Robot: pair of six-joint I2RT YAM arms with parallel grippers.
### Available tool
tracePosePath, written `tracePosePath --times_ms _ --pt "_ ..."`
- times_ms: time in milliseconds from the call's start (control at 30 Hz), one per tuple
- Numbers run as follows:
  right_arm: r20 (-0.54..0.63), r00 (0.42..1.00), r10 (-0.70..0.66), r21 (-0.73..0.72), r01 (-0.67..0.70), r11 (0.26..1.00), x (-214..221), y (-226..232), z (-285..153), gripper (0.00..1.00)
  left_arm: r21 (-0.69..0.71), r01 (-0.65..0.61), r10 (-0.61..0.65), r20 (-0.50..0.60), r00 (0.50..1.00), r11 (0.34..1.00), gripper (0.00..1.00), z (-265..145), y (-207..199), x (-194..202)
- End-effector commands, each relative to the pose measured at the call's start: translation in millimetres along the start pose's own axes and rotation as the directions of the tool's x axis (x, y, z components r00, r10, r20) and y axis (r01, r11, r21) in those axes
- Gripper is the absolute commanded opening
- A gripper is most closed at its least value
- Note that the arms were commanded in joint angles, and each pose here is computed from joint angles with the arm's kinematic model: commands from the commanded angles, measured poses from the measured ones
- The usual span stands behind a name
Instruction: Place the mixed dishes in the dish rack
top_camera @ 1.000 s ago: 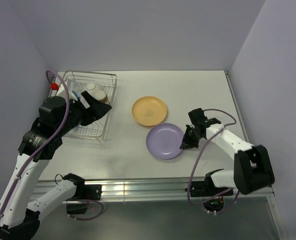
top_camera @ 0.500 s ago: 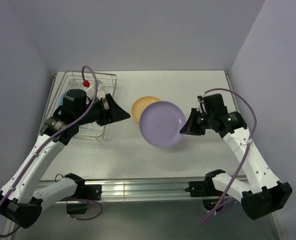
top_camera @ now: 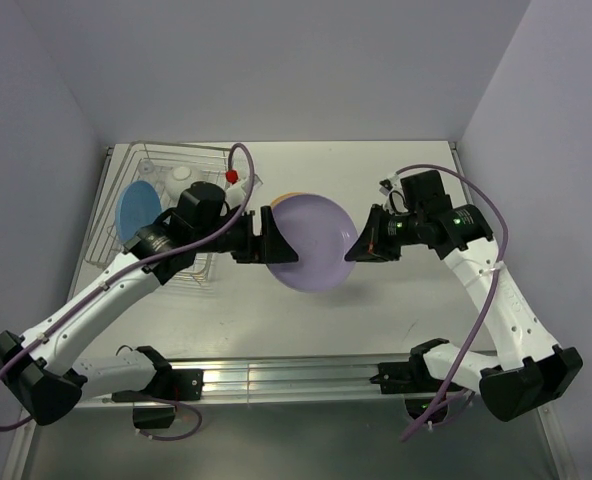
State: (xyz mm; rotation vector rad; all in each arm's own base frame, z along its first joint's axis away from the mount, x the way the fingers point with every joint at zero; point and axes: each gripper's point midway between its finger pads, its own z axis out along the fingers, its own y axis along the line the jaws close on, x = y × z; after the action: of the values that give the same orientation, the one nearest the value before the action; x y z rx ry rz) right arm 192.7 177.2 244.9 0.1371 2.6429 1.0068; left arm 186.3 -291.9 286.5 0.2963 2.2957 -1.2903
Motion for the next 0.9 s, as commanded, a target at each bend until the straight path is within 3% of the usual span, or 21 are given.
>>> tracePosePath --times_ms 0,67,100,167,200,233,267,300,367,433,500,567,633,667,767,867 --pt "0.018 0.999 -0.039 -0.115 0.041 0.992 -3.2 34.1 -17.7 0.00 -0.010 -0.054 0.054 0.044 0.998 0.998 0.82 3.7 -7.7 -13.4" --pt "0.020 0.999 -0.040 -0.121 0.042 0.992 -2.6 34.8 -17.6 0.00 -0.034 -0.060 0.062 0.059 0.996 0.998 0.71 4.7 -4.2 -17.0" --pt "0.021 0.999 -0.040 -0.124 0.042 0.991 -3.0 35.0 -16.9 0.00 -0.059 -0.065 0.069 0.080 0.994 0.996 0.53 4.3 -1.6 -22.3" --pt "0.013 0.999 -0.038 -0.130 0.039 0.991 -1.2 34.0 -14.8 0.00 -0.087 -0.071 0.080 0.103 0.991 0.994 0.29 3.8 1.0 -29.7" --pt "0.014 0.999 -0.041 -0.130 0.042 0.991 -1.0 32.9 -13.6 0.04 -0.114 -0.076 0.091 0.133 0.987 0.991 0.00 1.5 1.4 -37.9" --pt "0.014 0.999 -0.041 -0.128 0.043 0.991 -0.6 31.9 -12.9 0.15 -0.136 -0.074 0.093 0.144 0.985 0.988 0.00 -0.7 3.7 -40.5" --pt "0.017 0.999 -0.037 -0.109 0.039 0.993 -0.9 26.7 -10.1 0.52 -0.149 -0.081 0.107 0.179 0.978 0.985 0.00 -6.5 -0.6 -50.7" --pt "0.019 0.999 -0.031 -0.082 0.032 0.996 -0.5 21.1 -8.8 0.71 -0.209 -0.082 0.131 0.233 0.964 0.975 0.00 -13.4 4.7 -63.1" --pt "0.027 0.999 -0.027 -0.024 0.027 0.999 -2.4 9.5 -5.6 0.99 -0.292 -0.070 0.157 0.286 0.945 0.954 0.00 -31.0 11.4 -74.1" --pt "0.045 0.999 -0.025 0.079 0.022 0.997 -5.4 -10.4 -3.1 1.00 -0.423 -0.062 0.232 0.363 0.902 0.904 0.00 -57.2 21.6 -96.7" --pt "0.066 0.997 -0.038 0.148 0.028 0.989 -8.2 -24.8 -2.6 1.00 -0.568 -0.067 0.302 0.330 0.894 0.821 0.00 -83.4 38.5 -100.5" --pt "0.072 0.996 -0.045 0.171 0.032 0.985 -8.3 -30.3 -2.6 1.00 -0.750 -0.038 0.359 0.271 0.893 0.660 0.00 -115.2 70.4 -100.8" --pt "0.065 0.997 -0.046 0.174 0.034 0.984 -6.5 -33.2 -0.1 1.00 -0.846 -0.024 0.404 0.230 0.886 0.533 0.00 -140.4 90.0 -99.3" --pt "0.060 0.997 -0.044 0.171 0.033 0.985 -5.8 -33.5 1.2 1.00 -0.900 0.008 0.438 0.220 0.871 0.436 0.00 -161.8 103.7 -99.3" --pt "0.031 0.999 -0.040 0.164 0.035 0.986 -2.5 -35.5 7.0 1.00 -0.959 0.055 0.478 0.188 0.858 0.278 0.00 -199.3 130.9 -92.6" --pt "0.009 0.999 -0.048 0.169 0.045 0.985 -0.8 -38.5 10.4 1.00 -0.967 0.099 0.469 0.202 0.860 0.235 0.00 -221.0 156.5 -86.1"
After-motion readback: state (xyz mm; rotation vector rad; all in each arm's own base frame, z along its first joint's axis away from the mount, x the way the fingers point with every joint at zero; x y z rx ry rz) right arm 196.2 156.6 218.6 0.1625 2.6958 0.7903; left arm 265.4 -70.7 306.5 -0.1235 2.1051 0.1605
